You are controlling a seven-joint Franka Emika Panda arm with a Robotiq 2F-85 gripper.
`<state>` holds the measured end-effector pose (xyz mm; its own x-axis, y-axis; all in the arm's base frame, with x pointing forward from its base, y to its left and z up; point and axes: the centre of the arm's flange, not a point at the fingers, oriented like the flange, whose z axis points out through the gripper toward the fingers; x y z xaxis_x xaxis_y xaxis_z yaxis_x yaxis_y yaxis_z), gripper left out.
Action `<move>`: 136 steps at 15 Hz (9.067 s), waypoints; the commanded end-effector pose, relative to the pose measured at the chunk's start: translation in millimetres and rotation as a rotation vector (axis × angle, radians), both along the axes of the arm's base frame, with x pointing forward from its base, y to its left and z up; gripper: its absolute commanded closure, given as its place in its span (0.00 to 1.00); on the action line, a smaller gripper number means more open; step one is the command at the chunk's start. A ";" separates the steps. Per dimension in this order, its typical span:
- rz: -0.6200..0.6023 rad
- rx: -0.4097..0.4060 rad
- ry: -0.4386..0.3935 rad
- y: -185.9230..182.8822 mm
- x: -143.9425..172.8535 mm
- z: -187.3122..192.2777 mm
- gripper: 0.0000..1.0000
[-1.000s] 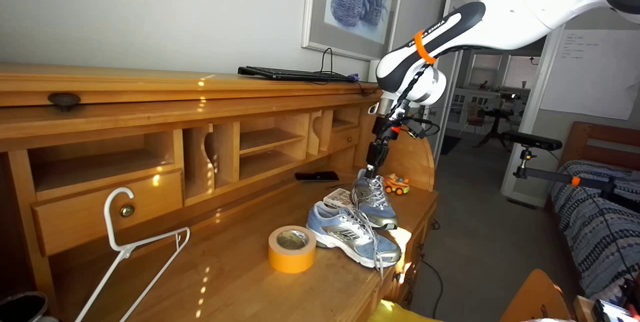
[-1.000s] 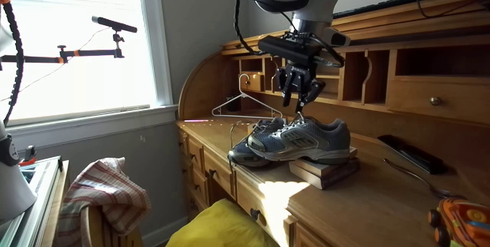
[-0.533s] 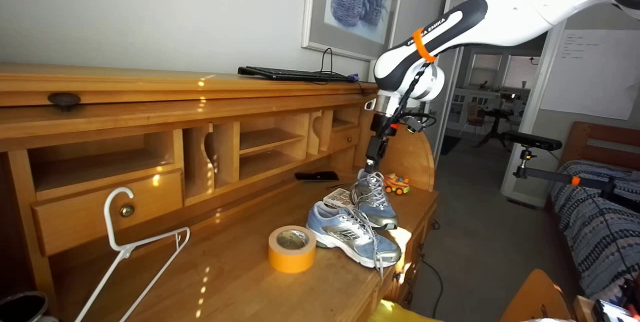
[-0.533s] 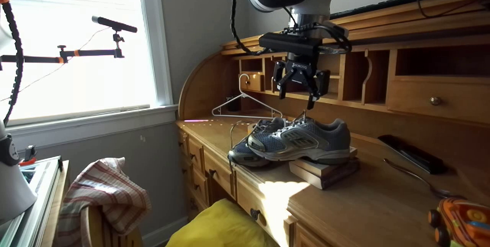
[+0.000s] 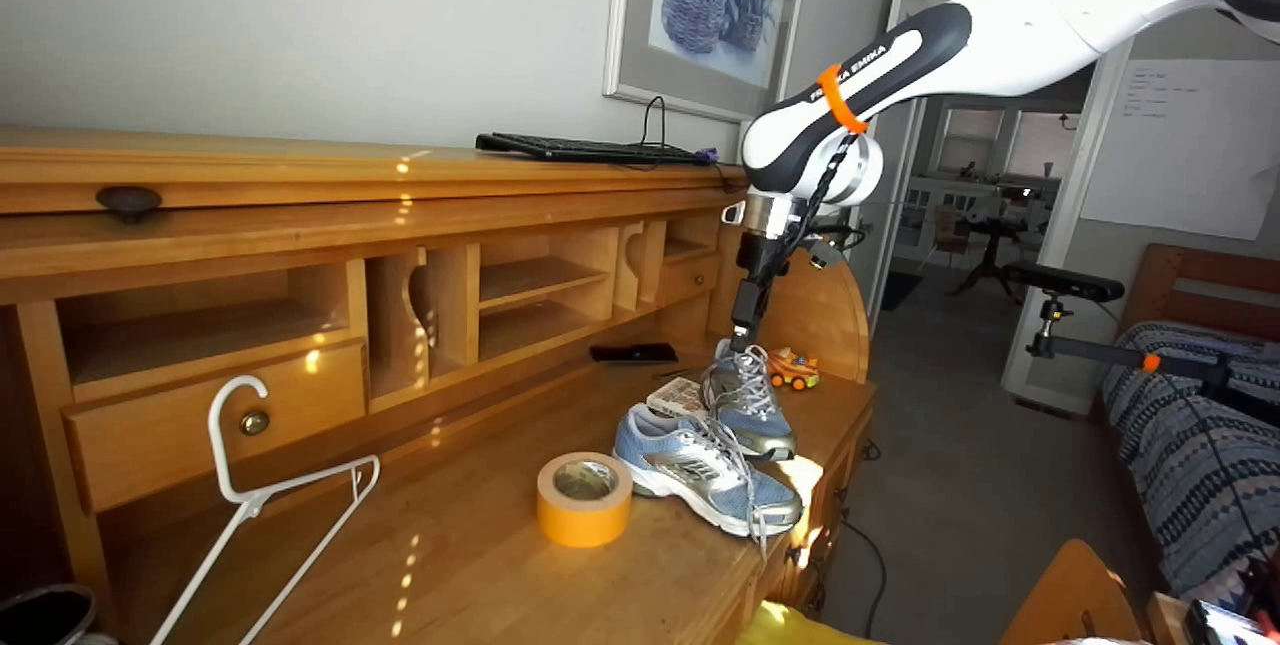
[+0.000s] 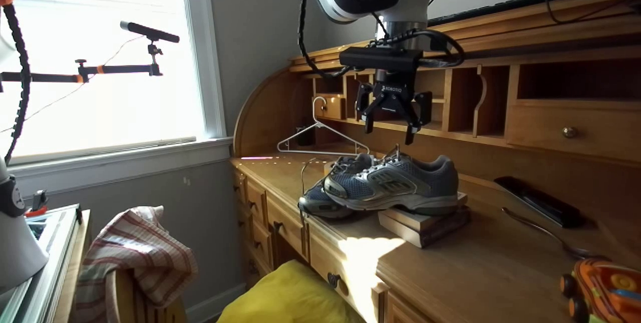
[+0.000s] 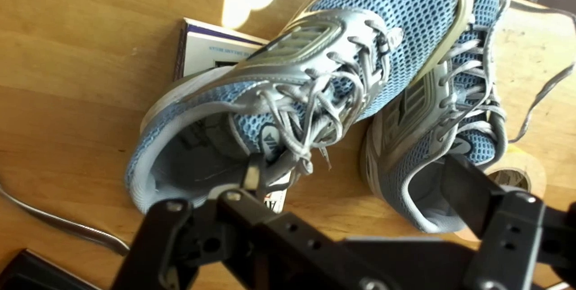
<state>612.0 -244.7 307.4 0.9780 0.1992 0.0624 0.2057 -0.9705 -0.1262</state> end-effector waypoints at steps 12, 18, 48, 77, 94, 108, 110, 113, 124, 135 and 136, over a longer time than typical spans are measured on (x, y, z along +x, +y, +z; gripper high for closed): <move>-0.093 0.084 0.058 5.2 -7.5 -27.6 0.12; -0.197 0.177 0.080 -5.4 -11.4 -31.6 0.19; -0.306 0.406 0.123 -26.1 -13.8 -12.7 0.22; -0.280 0.221 0.135 1.6 -8.6 -27.9 0.33; -0.276 0.382 0.193 8.3 -5.2 -17.4 0.39; -0.328 0.458 0.145 -7.8 0.6 -1.8 0.41; -0.334 0.467 0.137 -10.7 1.0 1.0 0.42; -0.342 0.485 0.125 -13.7 1.7 4.4 0.43; -0.337 0.590 0.157 -14.1 -3.9 7.7 0.42; -0.359 0.620 0.148 -21.5 -2.5 14.7 0.41; -0.363 0.617 0.143 -23.9 -2.9 16.3 0.42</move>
